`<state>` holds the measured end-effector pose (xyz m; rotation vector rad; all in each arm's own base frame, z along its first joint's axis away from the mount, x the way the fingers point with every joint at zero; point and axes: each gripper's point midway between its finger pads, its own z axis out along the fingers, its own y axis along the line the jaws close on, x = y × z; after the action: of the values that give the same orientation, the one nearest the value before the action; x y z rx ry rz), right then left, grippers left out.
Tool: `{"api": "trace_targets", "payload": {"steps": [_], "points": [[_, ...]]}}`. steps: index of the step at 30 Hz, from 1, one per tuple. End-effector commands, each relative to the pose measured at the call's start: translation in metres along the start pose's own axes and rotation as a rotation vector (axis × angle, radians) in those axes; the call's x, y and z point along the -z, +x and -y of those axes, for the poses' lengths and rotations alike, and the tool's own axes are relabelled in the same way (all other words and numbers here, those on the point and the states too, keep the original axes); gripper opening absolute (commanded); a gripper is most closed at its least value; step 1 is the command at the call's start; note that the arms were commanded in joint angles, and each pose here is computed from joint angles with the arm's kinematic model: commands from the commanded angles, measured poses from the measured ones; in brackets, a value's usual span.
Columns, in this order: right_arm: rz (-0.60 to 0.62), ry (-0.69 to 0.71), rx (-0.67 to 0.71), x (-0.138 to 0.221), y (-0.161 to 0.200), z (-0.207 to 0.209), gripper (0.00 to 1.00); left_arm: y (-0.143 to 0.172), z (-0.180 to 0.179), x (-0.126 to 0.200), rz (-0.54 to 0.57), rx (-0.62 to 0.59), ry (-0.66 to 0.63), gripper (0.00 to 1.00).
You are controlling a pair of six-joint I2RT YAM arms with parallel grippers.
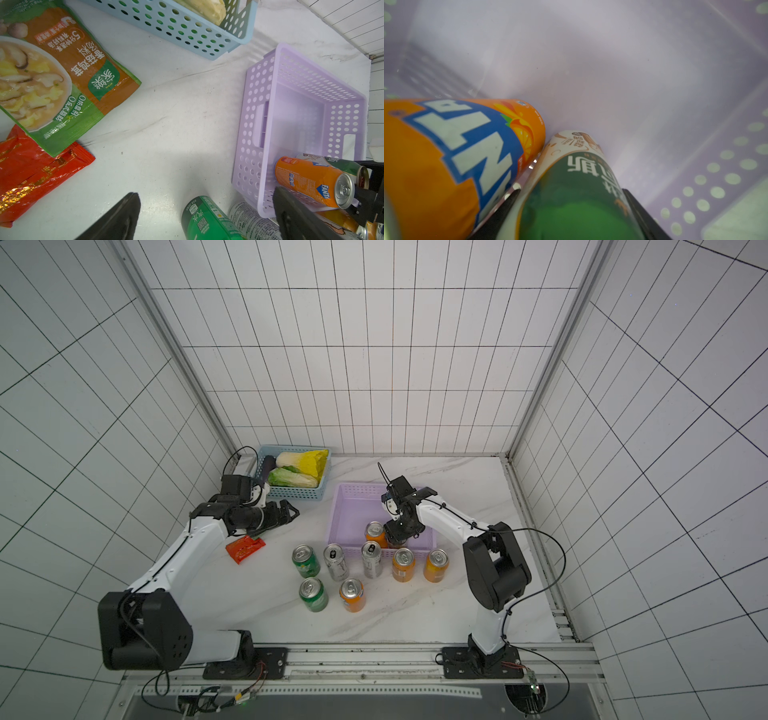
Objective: Take out the drinks from the basket
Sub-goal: Pick up the drink from the basket.
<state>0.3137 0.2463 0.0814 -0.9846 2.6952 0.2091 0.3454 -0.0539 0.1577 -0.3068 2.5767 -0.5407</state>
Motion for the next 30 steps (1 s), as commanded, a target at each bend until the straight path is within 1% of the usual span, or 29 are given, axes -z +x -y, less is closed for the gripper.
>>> {"api": "trace_targets", "payload": {"steps": [1,6,15,30], "points": [[0.055,0.043,-0.010,0.009,-0.006,0.008,0.58,-0.002,-0.003,0.000,0.011,-0.012,-0.006,0.98],[0.076,0.067,-0.022,0.018,-0.007,0.012,0.55,-0.001,-0.003,-0.002,0.004,-0.009,-0.008,0.98],[0.115,0.107,-0.043,0.041,-0.010,0.019,0.55,-0.001,-0.004,-0.002,0.003,-0.008,-0.009,0.98],[0.177,0.166,-0.060,0.108,-0.011,0.024,0.55,-0.002,-0.002,0.000,0.008,-0.012,-0.002,0.98]]}}
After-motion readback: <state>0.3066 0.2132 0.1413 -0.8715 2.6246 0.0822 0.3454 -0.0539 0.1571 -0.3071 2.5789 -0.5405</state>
